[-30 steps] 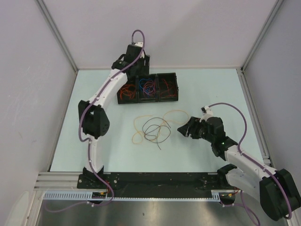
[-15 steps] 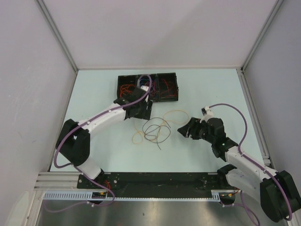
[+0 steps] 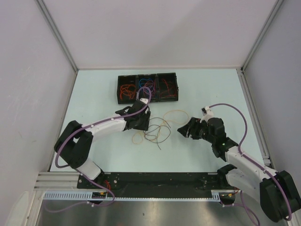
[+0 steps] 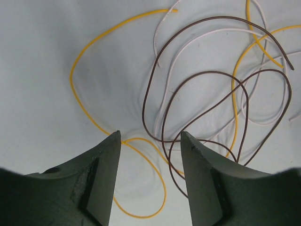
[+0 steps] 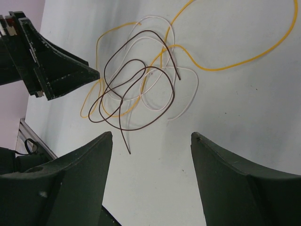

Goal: Untangle the cables

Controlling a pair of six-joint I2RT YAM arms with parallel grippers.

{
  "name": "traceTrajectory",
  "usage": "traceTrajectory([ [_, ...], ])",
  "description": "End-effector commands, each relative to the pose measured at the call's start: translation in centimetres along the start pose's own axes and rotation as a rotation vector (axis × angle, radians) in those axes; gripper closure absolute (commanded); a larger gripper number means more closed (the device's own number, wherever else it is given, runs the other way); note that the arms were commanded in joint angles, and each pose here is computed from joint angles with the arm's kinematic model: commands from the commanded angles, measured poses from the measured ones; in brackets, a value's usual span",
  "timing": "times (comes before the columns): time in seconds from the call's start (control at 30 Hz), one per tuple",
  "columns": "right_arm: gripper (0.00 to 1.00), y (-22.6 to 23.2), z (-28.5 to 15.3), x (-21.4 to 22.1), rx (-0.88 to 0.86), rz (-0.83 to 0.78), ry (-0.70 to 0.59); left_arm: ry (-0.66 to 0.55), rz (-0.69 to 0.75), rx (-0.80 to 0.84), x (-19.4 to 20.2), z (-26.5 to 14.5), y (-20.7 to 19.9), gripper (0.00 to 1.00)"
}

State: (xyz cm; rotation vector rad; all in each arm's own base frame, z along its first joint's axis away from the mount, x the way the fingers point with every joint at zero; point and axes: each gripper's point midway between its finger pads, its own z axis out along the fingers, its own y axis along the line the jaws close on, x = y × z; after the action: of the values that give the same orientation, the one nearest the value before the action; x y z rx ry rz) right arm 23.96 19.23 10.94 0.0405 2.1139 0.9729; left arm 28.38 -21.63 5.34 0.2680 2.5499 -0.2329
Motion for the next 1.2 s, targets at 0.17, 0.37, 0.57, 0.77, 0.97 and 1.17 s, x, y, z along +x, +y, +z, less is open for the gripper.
traceTrajectory([
  [0.17, 0.27, 0.7, 0.2, -1.0, -0.036, -0.008, -0.033, -0.015, -0.010, 0.010, -0.5, 2.7, -0.7, 0.50],
  [0.37, 0.27, 0.7, 0.2, -1.1, -0.038, -0.004, -0.032, -0.012, 0.002, 0.001, -0.7, 3.3, -0.7, 0.85],
  [0.57, 0.27, 0.6, 0.2, -1.1, -0.037, -0.001, -0.030, -0.012, 0.010, 0.006, -1.8, 2.8, -1.3, 1.00],
  [0.77, 0.28, 1.2, -0.3, -1.4, -0.053, -0.014, -0.044, -0.068, 0.014, 0.068, -5.9, -2.5, -2.9, 1.00],
  [0.97, 0.27, 5.5, -2.9, -5.1, -0.164, -0.055, -0.153, -0.147, 0.031, 0.137, -10.6, -10.3, -4.4, 1.00],
  [1.17, 0.23, 12.8, -7.0, -10.2, -0.359, -0.111, -0.268, -0.276, -0.003, 0.263, -15.8, -18.1, -6.8, 1.00],
])
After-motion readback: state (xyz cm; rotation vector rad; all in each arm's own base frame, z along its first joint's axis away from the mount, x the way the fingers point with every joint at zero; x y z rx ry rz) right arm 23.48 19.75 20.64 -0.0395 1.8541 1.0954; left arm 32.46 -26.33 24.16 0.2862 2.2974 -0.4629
